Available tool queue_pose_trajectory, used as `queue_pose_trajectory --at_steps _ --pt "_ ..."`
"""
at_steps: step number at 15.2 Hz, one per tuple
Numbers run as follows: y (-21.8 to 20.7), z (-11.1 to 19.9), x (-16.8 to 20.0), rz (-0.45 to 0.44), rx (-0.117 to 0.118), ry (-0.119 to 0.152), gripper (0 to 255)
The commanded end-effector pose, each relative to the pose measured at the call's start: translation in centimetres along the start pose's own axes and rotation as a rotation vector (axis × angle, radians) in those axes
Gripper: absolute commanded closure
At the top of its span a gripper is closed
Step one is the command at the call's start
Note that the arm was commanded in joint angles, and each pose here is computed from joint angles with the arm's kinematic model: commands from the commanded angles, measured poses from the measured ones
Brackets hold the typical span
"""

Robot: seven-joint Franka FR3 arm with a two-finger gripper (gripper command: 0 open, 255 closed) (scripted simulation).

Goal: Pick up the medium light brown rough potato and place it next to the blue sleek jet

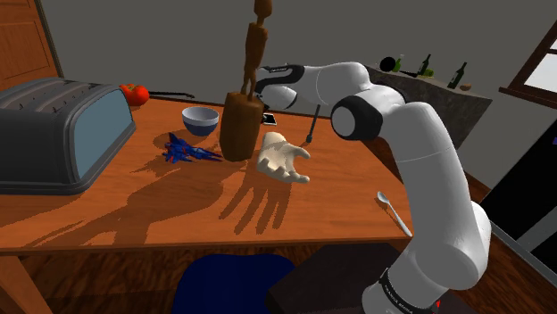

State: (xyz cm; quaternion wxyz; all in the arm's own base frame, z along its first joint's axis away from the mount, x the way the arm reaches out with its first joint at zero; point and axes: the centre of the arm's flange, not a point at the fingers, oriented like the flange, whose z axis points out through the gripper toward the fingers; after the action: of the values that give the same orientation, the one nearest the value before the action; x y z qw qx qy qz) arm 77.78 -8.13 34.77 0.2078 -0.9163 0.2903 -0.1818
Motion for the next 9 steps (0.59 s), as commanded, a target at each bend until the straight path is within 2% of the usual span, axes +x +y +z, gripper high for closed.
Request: queue_pose_trajectory --at_steps 1,9 --pt "1.26 2.32 -0.86 0.002 -0.013 -0.062 255" --pt "1.41 2.59 -0.92 0.002 -0.013 -0.062 255"
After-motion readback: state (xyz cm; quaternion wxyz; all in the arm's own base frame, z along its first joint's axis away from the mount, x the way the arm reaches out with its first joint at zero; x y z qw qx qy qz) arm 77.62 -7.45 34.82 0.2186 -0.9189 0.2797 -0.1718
